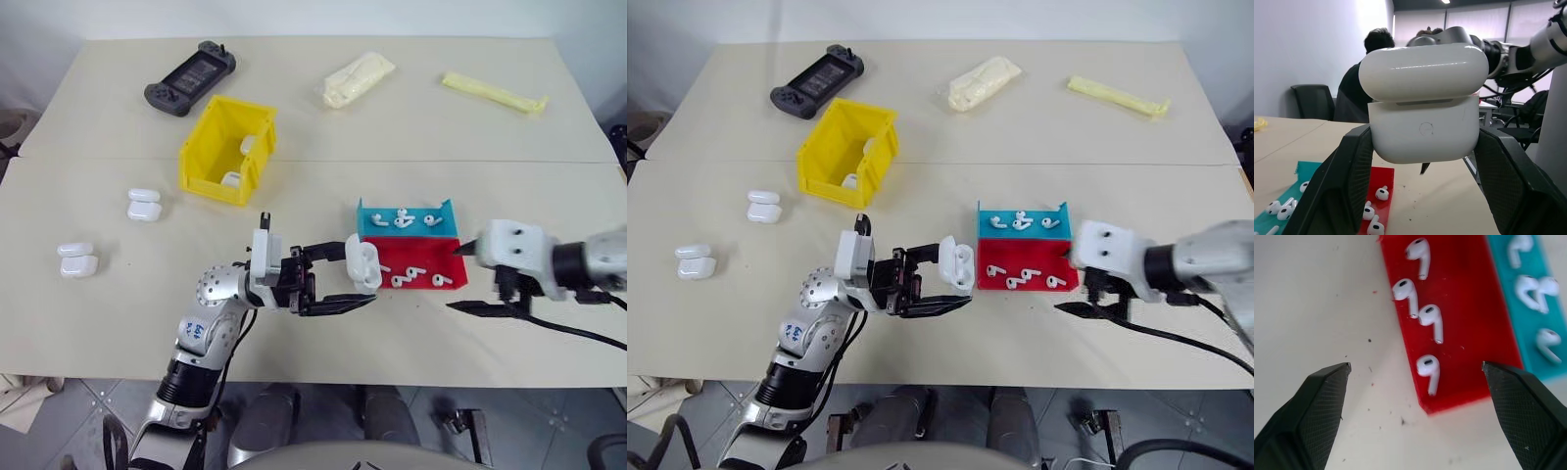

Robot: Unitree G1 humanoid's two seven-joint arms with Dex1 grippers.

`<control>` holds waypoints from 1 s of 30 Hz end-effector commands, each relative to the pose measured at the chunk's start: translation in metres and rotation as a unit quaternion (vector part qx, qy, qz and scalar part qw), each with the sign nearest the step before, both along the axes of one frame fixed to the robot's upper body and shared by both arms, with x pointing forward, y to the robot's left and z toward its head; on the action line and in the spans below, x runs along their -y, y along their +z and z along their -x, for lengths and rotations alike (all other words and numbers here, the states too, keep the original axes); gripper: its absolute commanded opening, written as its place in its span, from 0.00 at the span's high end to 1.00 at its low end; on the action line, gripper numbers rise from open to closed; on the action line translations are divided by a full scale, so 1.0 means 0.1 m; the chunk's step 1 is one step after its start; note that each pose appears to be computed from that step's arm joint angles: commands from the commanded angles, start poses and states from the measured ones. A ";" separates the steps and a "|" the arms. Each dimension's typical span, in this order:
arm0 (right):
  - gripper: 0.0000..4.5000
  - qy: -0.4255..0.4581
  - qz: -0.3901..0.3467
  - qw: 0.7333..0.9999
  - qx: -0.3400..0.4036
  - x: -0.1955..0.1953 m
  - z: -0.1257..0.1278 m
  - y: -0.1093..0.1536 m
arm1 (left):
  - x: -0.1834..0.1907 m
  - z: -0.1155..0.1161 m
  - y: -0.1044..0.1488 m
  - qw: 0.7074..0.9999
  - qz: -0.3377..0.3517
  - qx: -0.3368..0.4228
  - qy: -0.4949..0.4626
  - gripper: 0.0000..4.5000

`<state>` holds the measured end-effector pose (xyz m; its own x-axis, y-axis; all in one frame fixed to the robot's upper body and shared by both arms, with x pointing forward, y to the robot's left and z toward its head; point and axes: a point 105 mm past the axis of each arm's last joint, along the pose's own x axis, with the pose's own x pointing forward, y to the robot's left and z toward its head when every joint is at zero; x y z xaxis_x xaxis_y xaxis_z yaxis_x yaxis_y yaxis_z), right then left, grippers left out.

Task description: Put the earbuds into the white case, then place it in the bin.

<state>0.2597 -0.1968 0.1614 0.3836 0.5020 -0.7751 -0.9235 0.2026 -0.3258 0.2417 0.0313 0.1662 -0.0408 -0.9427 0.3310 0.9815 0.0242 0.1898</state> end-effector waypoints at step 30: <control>0.50 -0.028 0.034 0.999 -0.021 -0.13 -0.26 -0.24 | -0.04 0.05 0.10 1.000 -0.004 0.017 0.014 0.39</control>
